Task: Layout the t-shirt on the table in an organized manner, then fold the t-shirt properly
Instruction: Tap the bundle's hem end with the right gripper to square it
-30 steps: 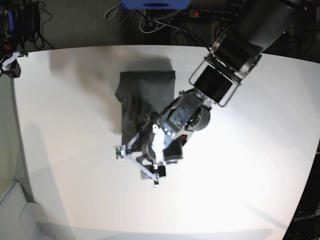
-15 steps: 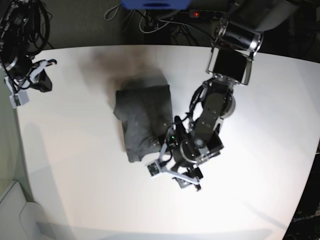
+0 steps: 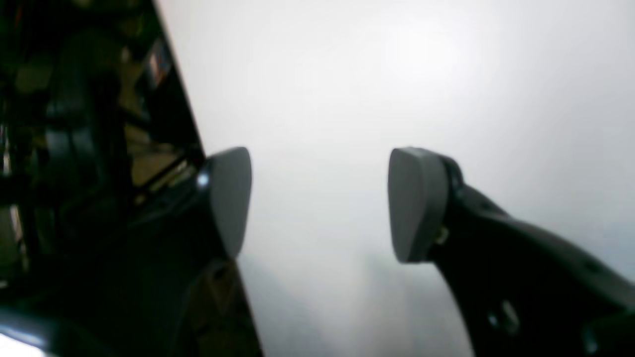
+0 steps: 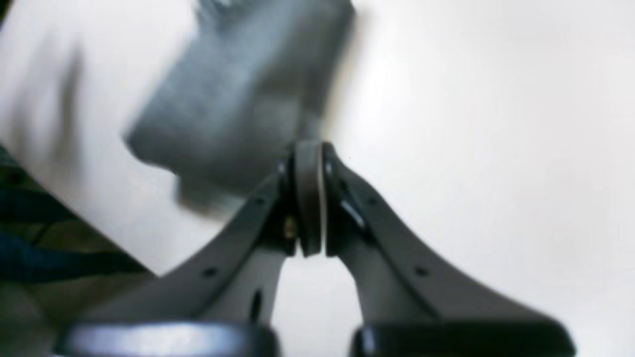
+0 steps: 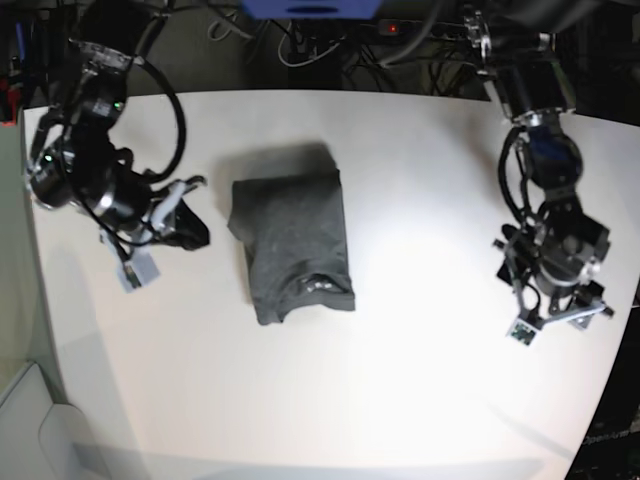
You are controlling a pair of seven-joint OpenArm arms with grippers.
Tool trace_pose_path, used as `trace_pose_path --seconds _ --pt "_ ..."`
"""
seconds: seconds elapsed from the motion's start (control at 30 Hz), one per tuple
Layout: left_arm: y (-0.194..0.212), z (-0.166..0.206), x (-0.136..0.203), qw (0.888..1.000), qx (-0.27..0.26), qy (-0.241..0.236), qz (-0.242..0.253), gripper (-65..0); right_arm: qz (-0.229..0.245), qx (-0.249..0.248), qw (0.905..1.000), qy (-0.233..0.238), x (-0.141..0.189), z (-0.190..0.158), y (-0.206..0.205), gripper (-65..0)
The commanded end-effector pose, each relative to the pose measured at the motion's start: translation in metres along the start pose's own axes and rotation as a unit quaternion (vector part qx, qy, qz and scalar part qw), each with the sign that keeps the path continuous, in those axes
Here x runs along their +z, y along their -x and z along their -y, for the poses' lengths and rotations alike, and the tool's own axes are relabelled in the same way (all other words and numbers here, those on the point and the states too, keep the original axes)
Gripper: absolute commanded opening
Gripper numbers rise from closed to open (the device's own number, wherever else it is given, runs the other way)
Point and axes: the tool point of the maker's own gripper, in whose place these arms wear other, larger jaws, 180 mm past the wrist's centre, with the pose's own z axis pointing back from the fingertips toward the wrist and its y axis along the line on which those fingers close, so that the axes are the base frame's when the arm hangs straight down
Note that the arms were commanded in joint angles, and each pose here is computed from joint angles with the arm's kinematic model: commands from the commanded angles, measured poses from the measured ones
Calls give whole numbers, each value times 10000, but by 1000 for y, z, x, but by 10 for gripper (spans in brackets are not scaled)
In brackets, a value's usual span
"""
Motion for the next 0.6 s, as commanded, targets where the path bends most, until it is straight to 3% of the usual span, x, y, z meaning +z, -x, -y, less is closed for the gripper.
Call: trace_pose_path --seconds 0.0,0.2,0.23,0.4,0.57 --pt "-1 -17 9 9995 74 -242 179 -292 333 193 9990 -239 -4 -15 -24 -650" --pt "88 -35 35 9951 463 -641 -597 -628 341 225 9917 -1221 -47 -72 -29 -650" --pt "99 -38 38 9937 526 -687 -712 -650 350 152 9903 -1337 -54 -77 -27 -650" --pt "148 -46 51 9861 805 -853 -1180 -649 198 -139 9842 -1756 -77 -95 -4 -650" --pt "156 -44 54 9850 806 -853 -1268 -650 128 -433 9789 -1992 -90 -108 19 -650"
